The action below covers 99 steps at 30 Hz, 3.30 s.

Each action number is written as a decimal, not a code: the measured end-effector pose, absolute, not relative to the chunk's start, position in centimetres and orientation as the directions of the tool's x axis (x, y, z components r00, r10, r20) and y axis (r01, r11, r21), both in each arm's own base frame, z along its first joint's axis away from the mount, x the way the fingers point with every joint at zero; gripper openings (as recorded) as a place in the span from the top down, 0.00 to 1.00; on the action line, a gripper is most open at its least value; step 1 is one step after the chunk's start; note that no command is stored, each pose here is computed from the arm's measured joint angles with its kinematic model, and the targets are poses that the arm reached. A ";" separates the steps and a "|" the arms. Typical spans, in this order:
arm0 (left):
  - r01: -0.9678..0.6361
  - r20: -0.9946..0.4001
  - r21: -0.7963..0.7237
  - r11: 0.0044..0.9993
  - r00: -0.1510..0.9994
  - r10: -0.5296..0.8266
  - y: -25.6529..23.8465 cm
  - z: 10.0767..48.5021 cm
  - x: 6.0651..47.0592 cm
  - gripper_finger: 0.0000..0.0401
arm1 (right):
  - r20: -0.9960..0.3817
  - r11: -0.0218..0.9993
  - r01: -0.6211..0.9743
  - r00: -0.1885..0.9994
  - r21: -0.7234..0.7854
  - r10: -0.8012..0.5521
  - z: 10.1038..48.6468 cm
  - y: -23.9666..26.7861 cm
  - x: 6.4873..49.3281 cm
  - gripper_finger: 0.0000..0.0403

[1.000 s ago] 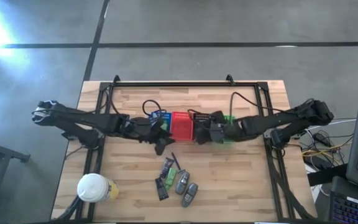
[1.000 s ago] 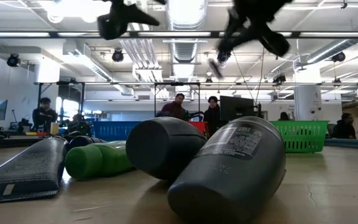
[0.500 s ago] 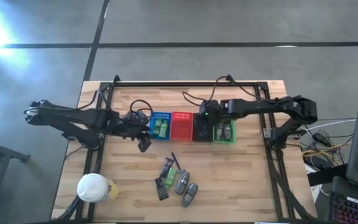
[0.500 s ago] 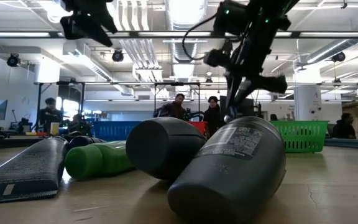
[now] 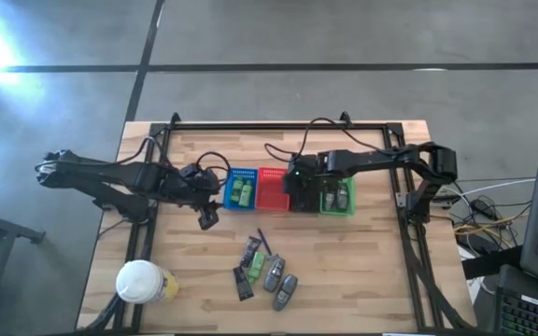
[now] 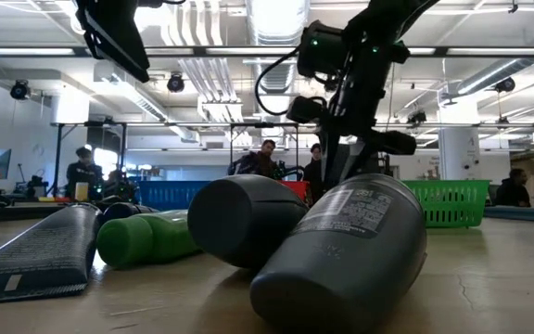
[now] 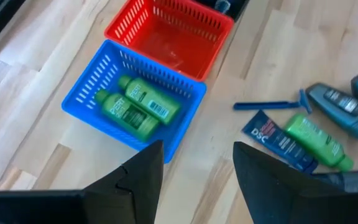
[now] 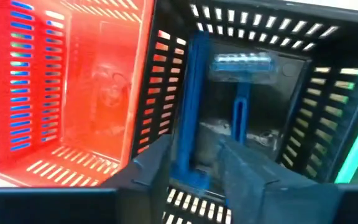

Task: Pick & Place Travel size toiletries
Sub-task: Put the blue shave cream into the red bin

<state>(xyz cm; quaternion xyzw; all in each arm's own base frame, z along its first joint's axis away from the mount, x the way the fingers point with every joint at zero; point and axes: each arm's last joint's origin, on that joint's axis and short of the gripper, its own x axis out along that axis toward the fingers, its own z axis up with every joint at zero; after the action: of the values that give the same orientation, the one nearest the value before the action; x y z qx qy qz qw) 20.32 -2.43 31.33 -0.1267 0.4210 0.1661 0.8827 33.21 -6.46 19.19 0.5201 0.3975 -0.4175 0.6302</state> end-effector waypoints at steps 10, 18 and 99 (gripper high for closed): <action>-0.338 -0.809 -0.095 0.936 0.574 0.125 -2.6 31.2 20.0 0.51 | -0.895 0.235 0.910 0.392 0.342 -0.213 22.4 -5.1 33.5 0.46; -0.421 -0.875 -0.206 0.884 0.484 0.027 -3.3 28.3 19.7 0.51 | -0.912 0.362 0.880 0.381 0.308 -0.152 24.4 0.0 32.6 0.41; -0.238 -0.713 -0.073 0.969 0.692 0.116 -11.2 26.2 29.6 0.68 | -0.532 0.390 0.461 0.842 0.797 0.092 26.5 7.3 30.8 0.40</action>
<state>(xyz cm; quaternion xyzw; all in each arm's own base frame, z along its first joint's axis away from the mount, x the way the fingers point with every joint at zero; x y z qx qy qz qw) 29.61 -11.23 26.25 -0.0798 0.3804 0.0967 0.9163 30.82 7.28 26.48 0.5398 0.2561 -0.1161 0.7934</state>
